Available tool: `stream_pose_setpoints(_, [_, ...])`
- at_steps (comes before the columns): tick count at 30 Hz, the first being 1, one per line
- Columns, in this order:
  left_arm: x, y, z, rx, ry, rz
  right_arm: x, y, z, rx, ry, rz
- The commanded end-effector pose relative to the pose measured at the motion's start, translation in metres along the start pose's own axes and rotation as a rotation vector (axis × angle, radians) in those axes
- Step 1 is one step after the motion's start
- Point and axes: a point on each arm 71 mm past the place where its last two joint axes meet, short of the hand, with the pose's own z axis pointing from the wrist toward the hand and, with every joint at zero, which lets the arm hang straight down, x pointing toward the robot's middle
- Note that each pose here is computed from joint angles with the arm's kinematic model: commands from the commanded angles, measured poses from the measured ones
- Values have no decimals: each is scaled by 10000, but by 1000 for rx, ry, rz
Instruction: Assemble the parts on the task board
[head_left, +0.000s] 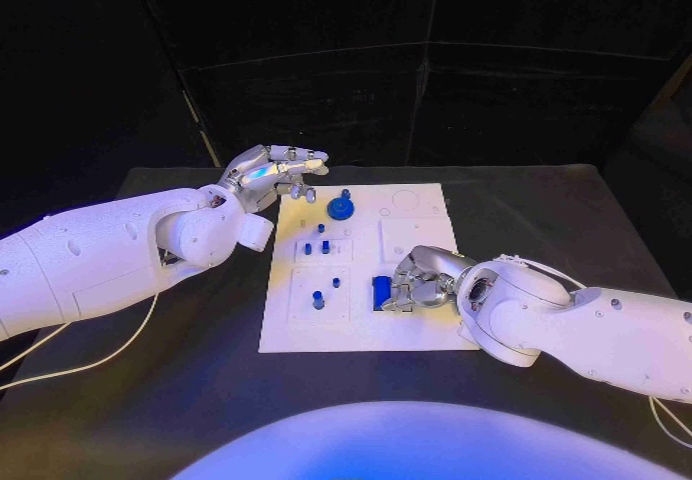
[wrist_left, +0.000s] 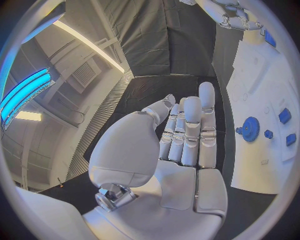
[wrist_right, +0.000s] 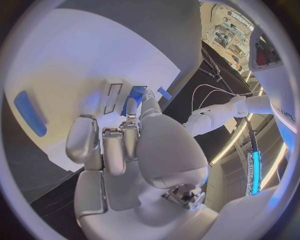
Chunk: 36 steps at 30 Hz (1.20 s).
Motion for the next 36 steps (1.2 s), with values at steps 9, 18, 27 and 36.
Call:
stream_pose_setpoints(9, [10,-11,0,-2,22,14,-51,4,-44,-54,-40,-9])
stream_pose_setpoints(18, [3,-10,-2,-4,20,15,-222,-175,-287,-90,-152,77])
stream_pose_setpoints(27, [-24,-10,1,0,9,19,-426,-626,-602,-36,-207,120])
stream_pose_setpoints(36, [-12,0,9,-1,10,20,-477,-912,-593,105,-200,1])
